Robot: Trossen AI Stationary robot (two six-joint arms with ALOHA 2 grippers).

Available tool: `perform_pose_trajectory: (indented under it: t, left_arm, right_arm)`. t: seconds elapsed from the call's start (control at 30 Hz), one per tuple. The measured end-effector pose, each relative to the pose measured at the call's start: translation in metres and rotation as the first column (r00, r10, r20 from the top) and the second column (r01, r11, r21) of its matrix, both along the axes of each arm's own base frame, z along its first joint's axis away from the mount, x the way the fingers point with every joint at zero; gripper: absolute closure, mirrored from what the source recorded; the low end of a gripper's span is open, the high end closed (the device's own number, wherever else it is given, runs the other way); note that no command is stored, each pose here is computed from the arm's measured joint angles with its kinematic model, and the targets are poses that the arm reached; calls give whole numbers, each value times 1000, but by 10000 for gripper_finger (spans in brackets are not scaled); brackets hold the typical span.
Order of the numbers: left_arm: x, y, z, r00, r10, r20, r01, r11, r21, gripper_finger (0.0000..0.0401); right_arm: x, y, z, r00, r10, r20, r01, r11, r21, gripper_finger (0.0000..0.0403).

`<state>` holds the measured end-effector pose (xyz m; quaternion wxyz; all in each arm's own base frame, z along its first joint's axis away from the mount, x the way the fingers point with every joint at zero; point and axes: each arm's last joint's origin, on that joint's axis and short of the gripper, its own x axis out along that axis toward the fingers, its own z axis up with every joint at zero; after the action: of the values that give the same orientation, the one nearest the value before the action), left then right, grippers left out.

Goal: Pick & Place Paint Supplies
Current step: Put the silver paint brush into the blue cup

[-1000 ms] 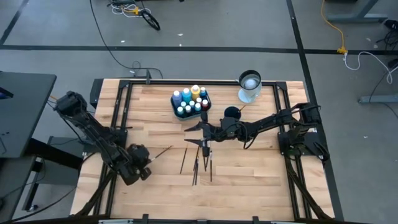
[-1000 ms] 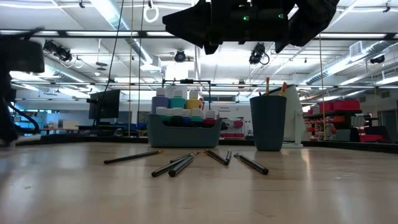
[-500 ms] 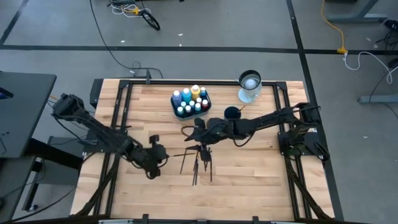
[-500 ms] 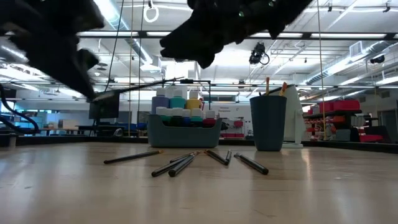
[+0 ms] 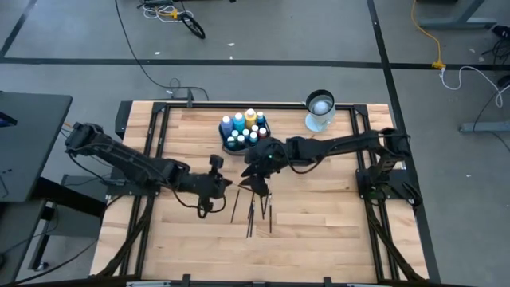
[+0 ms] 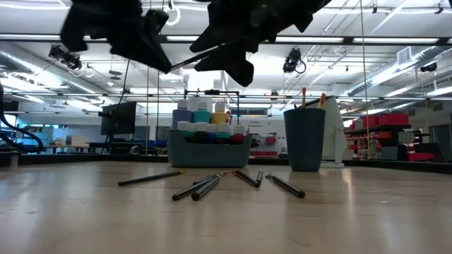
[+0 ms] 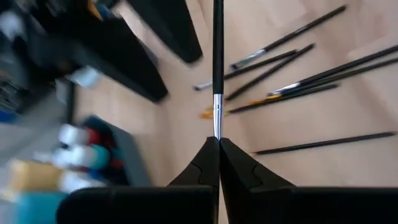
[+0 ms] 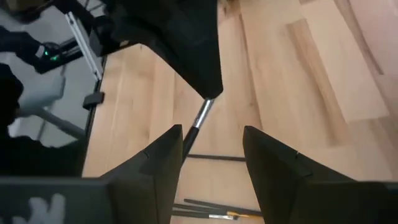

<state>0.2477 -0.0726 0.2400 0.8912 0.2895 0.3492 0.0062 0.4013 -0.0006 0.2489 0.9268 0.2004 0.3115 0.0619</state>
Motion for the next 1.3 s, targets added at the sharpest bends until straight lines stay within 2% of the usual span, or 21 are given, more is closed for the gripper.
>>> perform_pose_trajectory:
  t: [0.17, 0.33, 0.6, 0.67, 0.8, 1.0, 1.13, 1.3]
  left_arm:
    - [5, 7, 9, 995, -89, -33, 94, 971, 220, 400]
    - [8, 9, 12, 976, -200, -85, 217, 890, 401, 400]
    - [13, 10, 20, 966, -236, -102, 251, 771, 586, 400]
    - [13, 10, 20, 959, -251, -131, 277, 740, 612, 401]
    - [14, 11, 21, 956, -251, -152, 288, 707, 646, 401]
    - [14, 11, 21, 949, -260, -180, 312, 674, 669, 396]
    - [13, 11, 21, 949, -257, -182, 311, 673, 672, 397]
    - [13, 11, 21, 954, -252, -163, 296, 693, 657, 390]
  right_arm:
    - [0, -11, 1, 1000, -4, -7, 4, 994, 107, 232]
    - [0, -19, 3, 999, -30, -16, 32, 981, 189, 232]
    - [-1, -23, 2, 999, -44, -23, 48, 979, 196, 232]
    - [-1, -23, 2, 999, -42, -26, 46, 980, 193, 234]
    - [-1, -23, 1, 999, -40, -34, 46, 981, 190, 251]
    - [-1, -23, 2, 1000, -18, -8, 20, 987, 157, 324]
    - [-1, -23, 1, 1000, -3, -6, 4, 991, 133, 385]
    - [-1, -23, 1, 1000, 3, -2, -2, 993, 118, 376]
